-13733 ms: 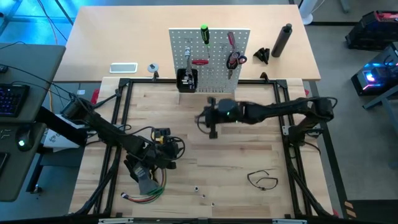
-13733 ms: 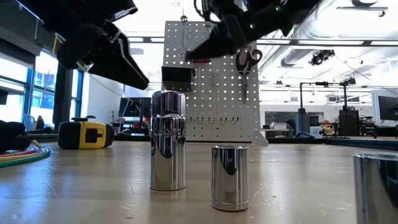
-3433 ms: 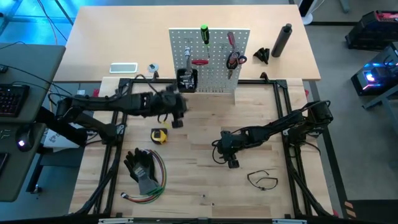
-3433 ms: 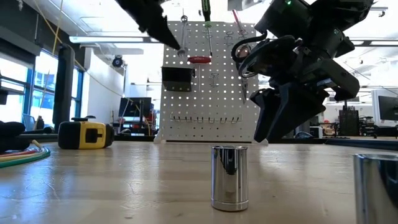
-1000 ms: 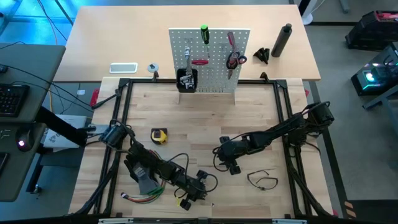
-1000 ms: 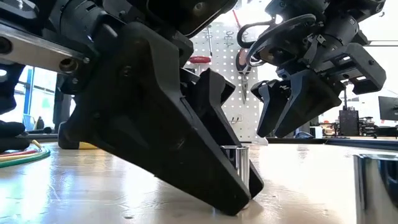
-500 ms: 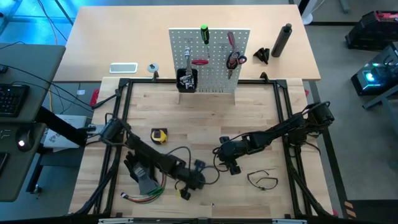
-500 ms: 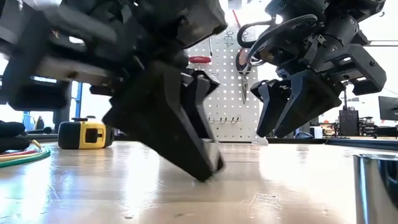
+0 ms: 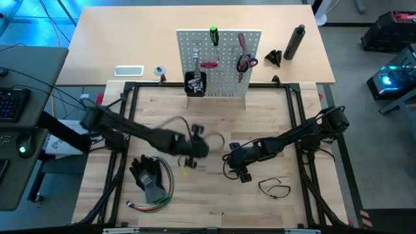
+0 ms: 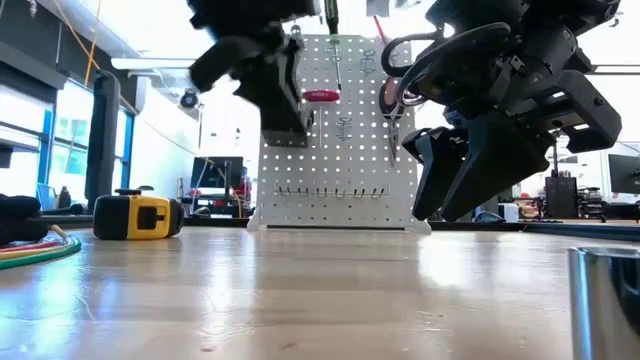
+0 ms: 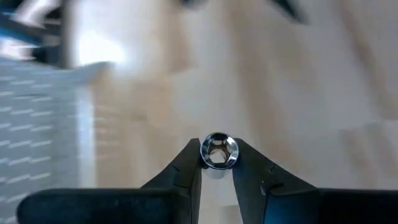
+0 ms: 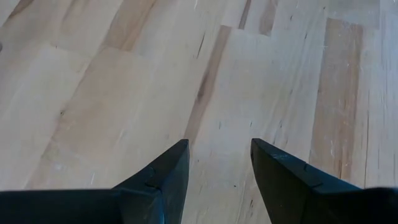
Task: Hang tools onto peg board
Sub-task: Put the silver socket into the black bin on the white peg board
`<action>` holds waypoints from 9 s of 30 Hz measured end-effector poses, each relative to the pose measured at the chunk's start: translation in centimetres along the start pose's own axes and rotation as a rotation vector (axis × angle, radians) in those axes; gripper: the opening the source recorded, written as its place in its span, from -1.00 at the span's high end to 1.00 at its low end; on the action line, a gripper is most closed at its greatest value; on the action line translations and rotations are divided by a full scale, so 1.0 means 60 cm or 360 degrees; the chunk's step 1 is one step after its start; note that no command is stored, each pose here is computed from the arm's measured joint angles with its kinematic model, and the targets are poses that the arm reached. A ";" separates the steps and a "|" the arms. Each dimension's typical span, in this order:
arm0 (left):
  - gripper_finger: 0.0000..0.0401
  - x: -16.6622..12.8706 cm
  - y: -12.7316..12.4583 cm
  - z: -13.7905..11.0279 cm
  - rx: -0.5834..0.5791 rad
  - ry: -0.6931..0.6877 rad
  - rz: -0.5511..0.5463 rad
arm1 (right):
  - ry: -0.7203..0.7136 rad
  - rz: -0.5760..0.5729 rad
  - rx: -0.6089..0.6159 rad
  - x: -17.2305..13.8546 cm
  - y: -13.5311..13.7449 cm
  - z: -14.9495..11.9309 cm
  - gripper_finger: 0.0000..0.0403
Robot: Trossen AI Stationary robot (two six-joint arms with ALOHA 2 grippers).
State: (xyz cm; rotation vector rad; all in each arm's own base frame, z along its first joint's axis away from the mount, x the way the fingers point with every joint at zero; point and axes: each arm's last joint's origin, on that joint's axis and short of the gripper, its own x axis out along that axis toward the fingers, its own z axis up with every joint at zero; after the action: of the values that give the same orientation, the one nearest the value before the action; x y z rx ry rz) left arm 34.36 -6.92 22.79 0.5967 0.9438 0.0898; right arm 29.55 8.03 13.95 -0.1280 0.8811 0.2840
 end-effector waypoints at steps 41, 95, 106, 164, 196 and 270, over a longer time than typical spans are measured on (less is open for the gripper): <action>0.62 -0.030 0.351 -0.173 -0.0651 -0.0051 0.0469 | -0.0067 -0.0063 0.0005 0.003 -0.002 -0.008 0.17; 0.26 -0.045 -0.015 0.029 -0.0462 -0.0347 -0.0612 | -0.0041 -0.0079 0.0017 0.003 -0.003 -0.011 0.17; 0.26 0.030 -0.167 0.064 -0.0375 -0.0472 -0.0786 | -0.0028 -0.0060 0.0017 0.004 -0.002 -0.012 0.17; 0.26 0.147 -0.308 0.100 -0.0195 -0.0953 -0.1141 | -0.0105 -0.0033 -0.0026 0.003 0.003 -0.004 0.17; 0.71 0.156 -0.311 0.114 -0.0204 -0.0962 -0.1173 | -0.0122 -0.0013 -0.0071 0.003 0.022 -0.003 0.17; 0.72 -0.057 0.402 -0.182 -0.0659 -0.0087 0.0199 | -0.0102 -0.0246 -0.0090 0.003 -0.008 -0.004 0.17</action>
State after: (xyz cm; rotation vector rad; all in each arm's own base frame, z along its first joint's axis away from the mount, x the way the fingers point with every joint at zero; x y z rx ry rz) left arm 28.13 16.97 32.99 0.2723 0.8037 0.3696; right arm 29.61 7.56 13.68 -0.2370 0.7953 0.1674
